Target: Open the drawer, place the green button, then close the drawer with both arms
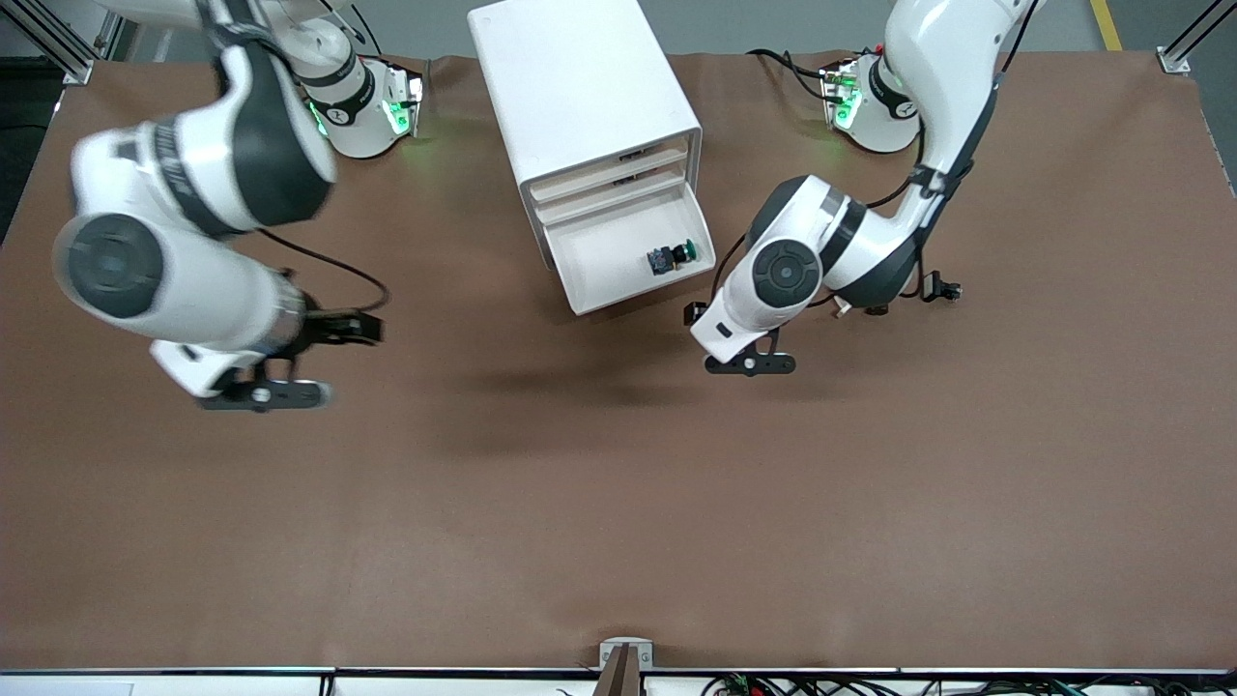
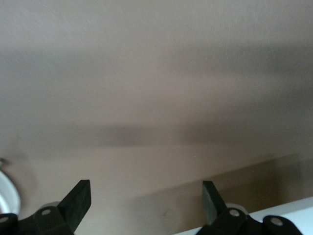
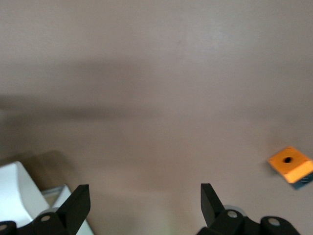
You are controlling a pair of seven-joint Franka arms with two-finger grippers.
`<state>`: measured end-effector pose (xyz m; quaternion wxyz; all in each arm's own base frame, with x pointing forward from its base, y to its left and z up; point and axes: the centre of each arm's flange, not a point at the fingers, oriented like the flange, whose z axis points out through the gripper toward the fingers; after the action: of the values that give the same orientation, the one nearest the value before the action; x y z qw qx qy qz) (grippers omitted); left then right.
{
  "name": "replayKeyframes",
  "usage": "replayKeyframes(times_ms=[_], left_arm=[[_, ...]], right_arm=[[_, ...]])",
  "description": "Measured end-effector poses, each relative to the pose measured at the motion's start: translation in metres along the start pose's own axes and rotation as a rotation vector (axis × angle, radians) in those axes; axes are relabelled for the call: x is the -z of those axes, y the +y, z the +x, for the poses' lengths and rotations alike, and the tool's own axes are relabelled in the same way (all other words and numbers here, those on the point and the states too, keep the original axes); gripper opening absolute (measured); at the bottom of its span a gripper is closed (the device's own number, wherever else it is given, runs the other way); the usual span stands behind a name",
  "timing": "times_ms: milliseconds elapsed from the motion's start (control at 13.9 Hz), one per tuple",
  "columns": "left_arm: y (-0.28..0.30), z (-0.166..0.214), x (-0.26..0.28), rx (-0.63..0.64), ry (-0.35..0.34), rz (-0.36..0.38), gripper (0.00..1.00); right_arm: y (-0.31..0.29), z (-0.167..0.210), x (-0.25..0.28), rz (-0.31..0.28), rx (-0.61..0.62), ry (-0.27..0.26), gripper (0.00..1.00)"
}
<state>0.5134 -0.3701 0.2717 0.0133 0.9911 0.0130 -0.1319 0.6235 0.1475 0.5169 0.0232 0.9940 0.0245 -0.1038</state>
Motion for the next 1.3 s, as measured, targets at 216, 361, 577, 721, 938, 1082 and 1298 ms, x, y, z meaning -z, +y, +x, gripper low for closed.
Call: replayKeyframes(times_ms=[216, 361, 577, 721, 938, 1082, 1298], left_arm=[[0.029, -0.019, -0.035, 0.056, -0.048, 0.020, 1.00], [0.048, -0.034, -0.053, 0.096, -0.066, 0.041, 1.00], [0.063, -0.047, -0.071, 0.122, -0.096, 0.045, 1.00], [0.069, -0.053, -0.078, 0.140, -0.137, 0.021, 1.00], [0.087, -0.072, -0.085, 0.138, -0.164, 0.016, 1.00], [0.100, -0.087, -0.089, 0.140, -0.170, 0.025, 1.00], [0.117, -0.108, -0.090, 0.121, -0.186, 0.021, 1.00]], right_arm=[[0.057, -0.012, 0.023, 0.005, 0.013, 0.003, 1.00], [0.096, -0.020, 0.036, 0.016, 0.025, 0.016, 1.00], [0.144, -0.032, 0.046, 0.033, 0.021, 0.014, 1.00], [0.162, -0.034, 0.044, 0.039, 0.001, 0.008, 1.00], [0.173, -0.034, 0.039, 0.044, -0.009, -0.002, 1.00], [0.172, -0.034, 0.039, 0.039, -0.006, -0.004, 1.00], [0.174, -0.036, 0.037, 0.027, 0.017, -0.020, 1.00]])
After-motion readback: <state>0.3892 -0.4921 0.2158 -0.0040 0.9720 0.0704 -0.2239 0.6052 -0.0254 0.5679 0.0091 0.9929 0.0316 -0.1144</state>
